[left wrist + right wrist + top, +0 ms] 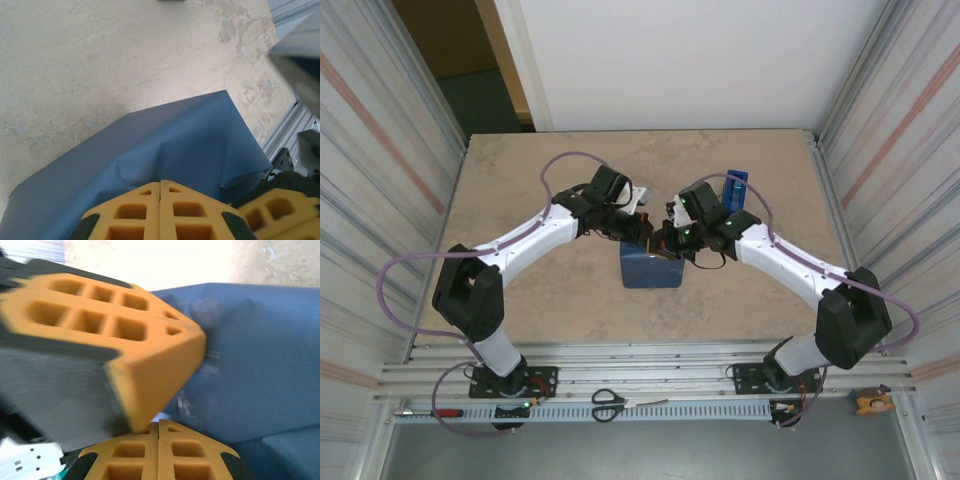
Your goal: Wrap the gift box in paper
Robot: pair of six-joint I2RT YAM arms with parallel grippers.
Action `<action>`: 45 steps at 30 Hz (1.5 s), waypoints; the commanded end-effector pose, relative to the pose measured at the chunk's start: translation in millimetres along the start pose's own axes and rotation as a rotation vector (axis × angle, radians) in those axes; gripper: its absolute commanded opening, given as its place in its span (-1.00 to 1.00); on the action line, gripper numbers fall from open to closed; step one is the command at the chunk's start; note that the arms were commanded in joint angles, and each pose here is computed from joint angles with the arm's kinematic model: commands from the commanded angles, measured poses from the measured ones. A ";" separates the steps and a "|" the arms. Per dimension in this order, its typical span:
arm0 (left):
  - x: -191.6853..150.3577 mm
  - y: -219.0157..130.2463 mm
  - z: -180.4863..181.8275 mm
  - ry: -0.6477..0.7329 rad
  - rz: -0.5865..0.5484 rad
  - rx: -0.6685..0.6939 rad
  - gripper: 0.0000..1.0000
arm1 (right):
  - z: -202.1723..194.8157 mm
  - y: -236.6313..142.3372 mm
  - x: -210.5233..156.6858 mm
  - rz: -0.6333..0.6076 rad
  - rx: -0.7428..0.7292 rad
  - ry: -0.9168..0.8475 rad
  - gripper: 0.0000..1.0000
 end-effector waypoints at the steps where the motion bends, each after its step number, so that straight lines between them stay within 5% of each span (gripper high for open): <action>1: -43.2 17.8 5.9 -0.078 0.164 0.001 -1.00 | -23.1 11.4 -1.0 0.018 -0.083 0.009 -1.00; 6: -35.2 14.5 11.9 -0.109 0.129 -0.014 -1.00 | 2.0 -9.0 8.5 -0.014 0.027 -0.031 -1.00; 10: -25.8 13.4 25.6 -0.136 0.098 -0.003 -1.00 | 13.2 -44.5 24.3 -0.143 0.041 -0.122 -0.79; 21: 44.4 10.3 80.3 -0.102 -0.018 0.063 -1.00 | -62.8 -127.0 58.7 -0.468 0.000 0.021 -0.52; 31: 116.9 -47.0 102.7 0.060 -0.198 0.219 -0.19 | -132.4 -178.8 74.3 -0.827 -0.289 -0.002 -0.06; 34: 104.4 -70.0 101.1 0.108 -0.247 0.286 -0.15 | -147.8 -201.6 82.4 -0.995 -0.441 -0.091 0.20; 37: 70.7 -92.6 112.6 0.129 -0.317 0.447 -0.01 | -167.1 -212.4 92.0 -1.149 -0.579 -0.208 0.95; 45: -60.7 -169.7 185.3 -0.101 -0.446 0.921 0.69 | -216.6 -169.1 122.9 -1.098 -0.549 -0.310 1.00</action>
Point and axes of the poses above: each hand's point on the last joint's axis, 136 mm out from that joint toward the fingers, its own y axis out along the fingers, its own z axis along the line the jaws close on, x = y × z, the point moved 3 cm from there along -y, back along the fingers, and after that the axes turned 11 degrees about y, right-handed, at the moved point
